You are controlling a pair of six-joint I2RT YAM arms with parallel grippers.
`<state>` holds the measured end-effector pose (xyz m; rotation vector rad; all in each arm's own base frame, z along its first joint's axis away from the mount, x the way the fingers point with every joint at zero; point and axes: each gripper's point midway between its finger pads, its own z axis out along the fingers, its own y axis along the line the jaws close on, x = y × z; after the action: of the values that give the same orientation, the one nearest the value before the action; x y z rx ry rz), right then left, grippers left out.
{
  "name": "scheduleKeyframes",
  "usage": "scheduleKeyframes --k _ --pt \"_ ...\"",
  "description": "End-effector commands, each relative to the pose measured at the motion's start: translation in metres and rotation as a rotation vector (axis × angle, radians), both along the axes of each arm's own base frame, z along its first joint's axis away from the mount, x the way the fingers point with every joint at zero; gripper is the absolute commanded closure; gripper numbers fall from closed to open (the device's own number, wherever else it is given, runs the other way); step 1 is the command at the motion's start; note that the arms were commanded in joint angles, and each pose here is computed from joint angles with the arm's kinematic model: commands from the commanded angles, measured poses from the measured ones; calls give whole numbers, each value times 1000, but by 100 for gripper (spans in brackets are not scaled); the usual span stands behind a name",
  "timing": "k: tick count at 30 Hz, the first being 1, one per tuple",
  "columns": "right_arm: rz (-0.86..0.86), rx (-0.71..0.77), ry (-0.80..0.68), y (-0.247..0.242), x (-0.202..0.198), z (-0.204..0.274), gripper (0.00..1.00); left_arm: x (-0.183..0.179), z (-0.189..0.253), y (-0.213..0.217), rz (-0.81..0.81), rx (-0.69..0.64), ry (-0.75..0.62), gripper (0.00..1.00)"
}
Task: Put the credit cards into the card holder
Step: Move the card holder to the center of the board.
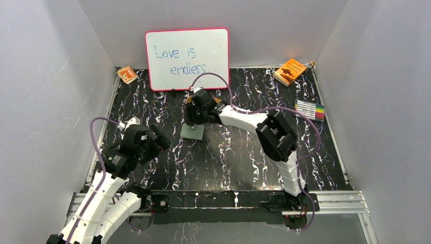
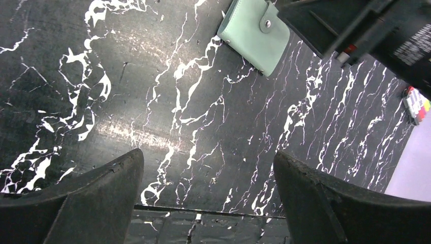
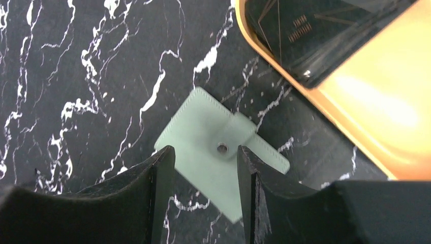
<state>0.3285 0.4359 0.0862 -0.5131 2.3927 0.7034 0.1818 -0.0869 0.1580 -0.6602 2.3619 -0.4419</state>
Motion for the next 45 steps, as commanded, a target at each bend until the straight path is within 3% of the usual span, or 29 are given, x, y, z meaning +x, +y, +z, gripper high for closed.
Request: scheduleKeyframes --k 1,11,21,25,33,39,45 --pt "29 71 -93 32 21 20 41 -14 9 9 24 13 8 6" --pt "3 -76 -114 13 25 -22 37 -14 10 12 26 25 -1 6" --pt "8 -126 -12 -39 -53 -49 38 -6 -1 -4 -23 -18 16 6" --pt "-41 -127 12 -67 -76 -47 40 -2 -17 -22 -83 -69 55 6" --pt "-199 -65 103 -122 -121 -41 40 -6 -50 -78 -272 -298 163 14" --pt "-206 -39 91 -137 -129 -29 36 -4 -61 -100 -352 -373 200 20" --pt "-201 -18 119 -150 -144 -27 37 -13 -81 -136 -452 -380 271 28"
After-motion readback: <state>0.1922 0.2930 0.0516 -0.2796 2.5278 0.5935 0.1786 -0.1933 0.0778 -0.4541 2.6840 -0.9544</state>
